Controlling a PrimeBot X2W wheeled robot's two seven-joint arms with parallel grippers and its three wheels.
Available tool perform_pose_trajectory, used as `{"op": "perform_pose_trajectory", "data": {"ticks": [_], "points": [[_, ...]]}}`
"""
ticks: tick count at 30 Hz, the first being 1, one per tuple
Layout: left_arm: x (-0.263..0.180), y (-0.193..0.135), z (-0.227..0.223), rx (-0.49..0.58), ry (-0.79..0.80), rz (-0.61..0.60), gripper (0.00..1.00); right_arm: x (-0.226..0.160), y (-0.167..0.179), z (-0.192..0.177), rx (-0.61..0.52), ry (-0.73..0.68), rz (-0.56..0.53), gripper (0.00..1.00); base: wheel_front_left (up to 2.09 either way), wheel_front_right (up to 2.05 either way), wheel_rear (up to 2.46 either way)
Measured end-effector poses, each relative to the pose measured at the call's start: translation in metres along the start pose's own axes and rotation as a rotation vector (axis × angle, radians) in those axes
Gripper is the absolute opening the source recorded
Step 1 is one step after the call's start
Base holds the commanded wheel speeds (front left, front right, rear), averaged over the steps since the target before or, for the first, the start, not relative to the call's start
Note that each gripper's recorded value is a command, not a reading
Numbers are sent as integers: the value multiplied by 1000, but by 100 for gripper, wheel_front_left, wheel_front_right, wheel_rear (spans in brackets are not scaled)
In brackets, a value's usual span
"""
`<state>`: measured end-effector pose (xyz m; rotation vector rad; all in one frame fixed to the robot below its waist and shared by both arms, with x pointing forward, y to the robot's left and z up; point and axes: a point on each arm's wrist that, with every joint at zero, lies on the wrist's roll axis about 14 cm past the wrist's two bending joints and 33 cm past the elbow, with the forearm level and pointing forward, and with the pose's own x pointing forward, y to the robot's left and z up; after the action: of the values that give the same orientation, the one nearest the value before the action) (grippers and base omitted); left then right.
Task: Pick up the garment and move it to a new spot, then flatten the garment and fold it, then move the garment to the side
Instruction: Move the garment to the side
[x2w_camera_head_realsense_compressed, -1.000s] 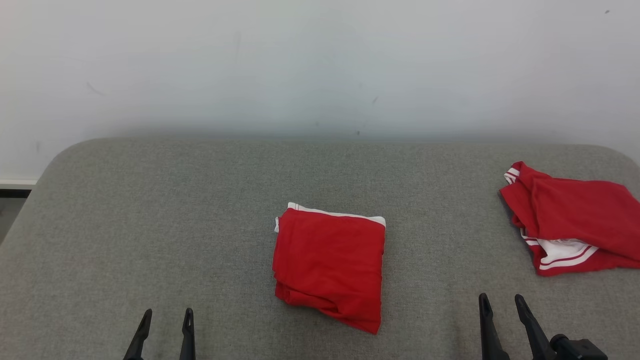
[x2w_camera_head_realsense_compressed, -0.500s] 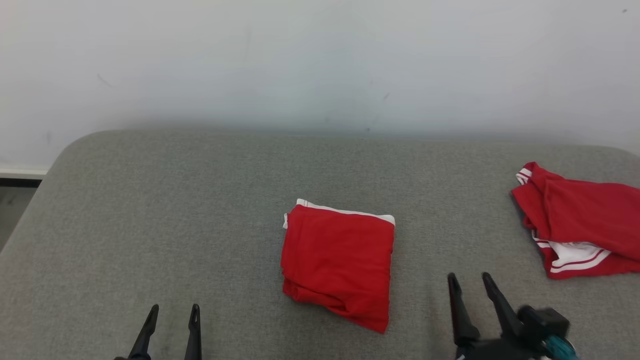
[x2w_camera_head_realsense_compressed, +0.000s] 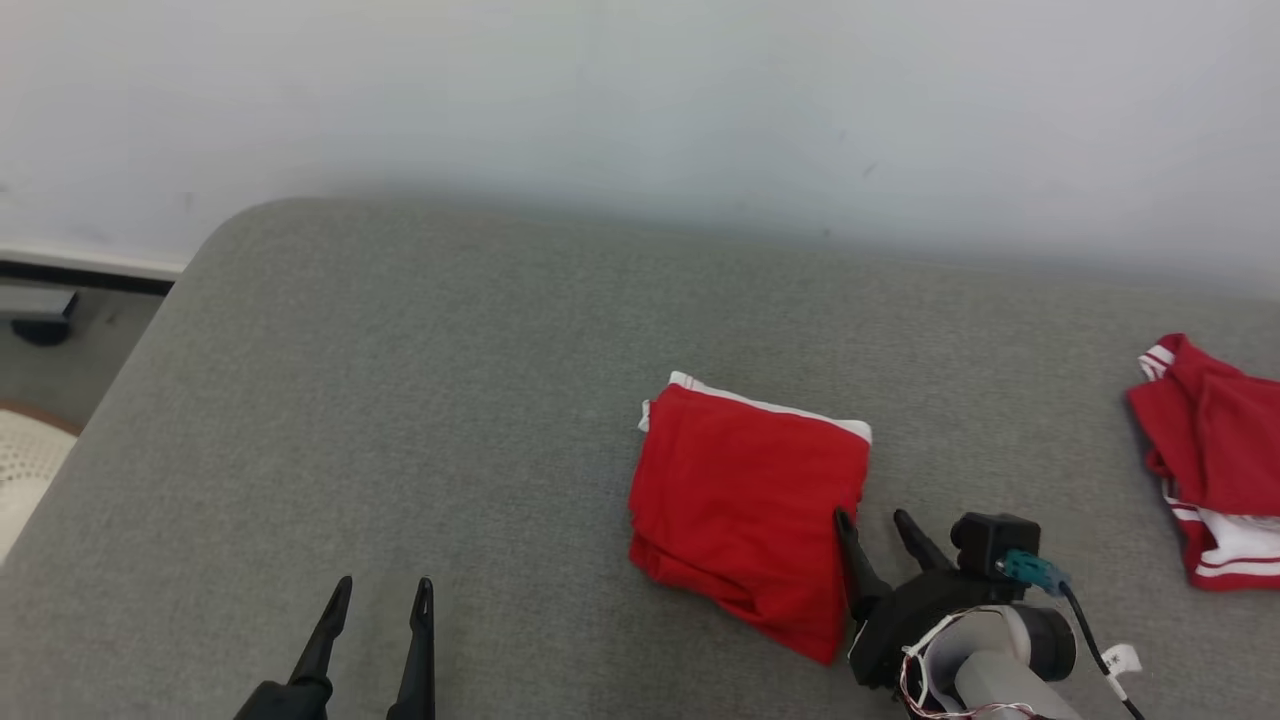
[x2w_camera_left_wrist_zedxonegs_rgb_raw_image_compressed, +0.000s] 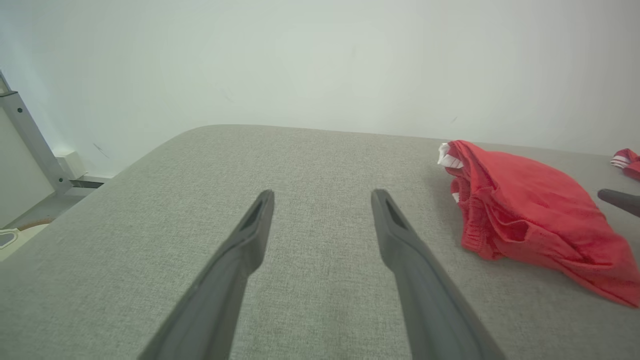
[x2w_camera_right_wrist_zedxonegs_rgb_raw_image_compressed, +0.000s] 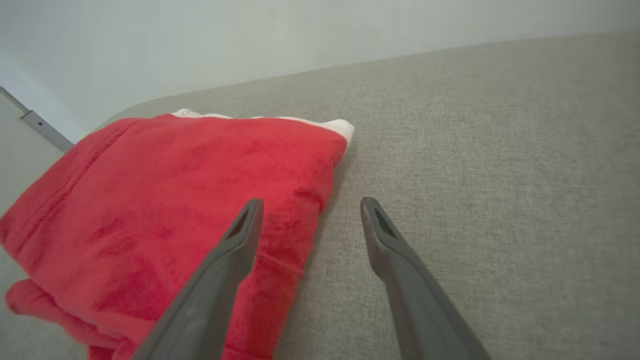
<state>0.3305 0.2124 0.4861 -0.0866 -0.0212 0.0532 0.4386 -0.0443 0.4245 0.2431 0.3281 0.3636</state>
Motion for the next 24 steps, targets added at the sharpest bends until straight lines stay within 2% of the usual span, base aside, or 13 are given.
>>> {"op": "perform_pose_trajectory", "data": {"ticks": [5,9,13,14,15,16,24], "points": [[-2,9,-1,3,5,29,100,5,5,-27,55,113,-1,100,0,0,0],[-4,13,-4,3,16,42,100,12,15,-31,114,138,19,100,0,0,0],[-4,14,-4,-2,17,46,100,11,22,-46,114,212,38,100,0,0,0],[-4,13,-4,-2,18,45,100,12,24,-47,116,222,44,91,0,0,0],[-3,13,-4,-3,16,45,100,12,26,-47,124,224,48,29,0,0,0],[-2,13,-3,-3,14,45,100,13,27,-47,129,222,52,0,0,0,0],[6,13,-1,-8,7,40,100,19,26,-35,-77,184,95,0,0,0,0]]}}
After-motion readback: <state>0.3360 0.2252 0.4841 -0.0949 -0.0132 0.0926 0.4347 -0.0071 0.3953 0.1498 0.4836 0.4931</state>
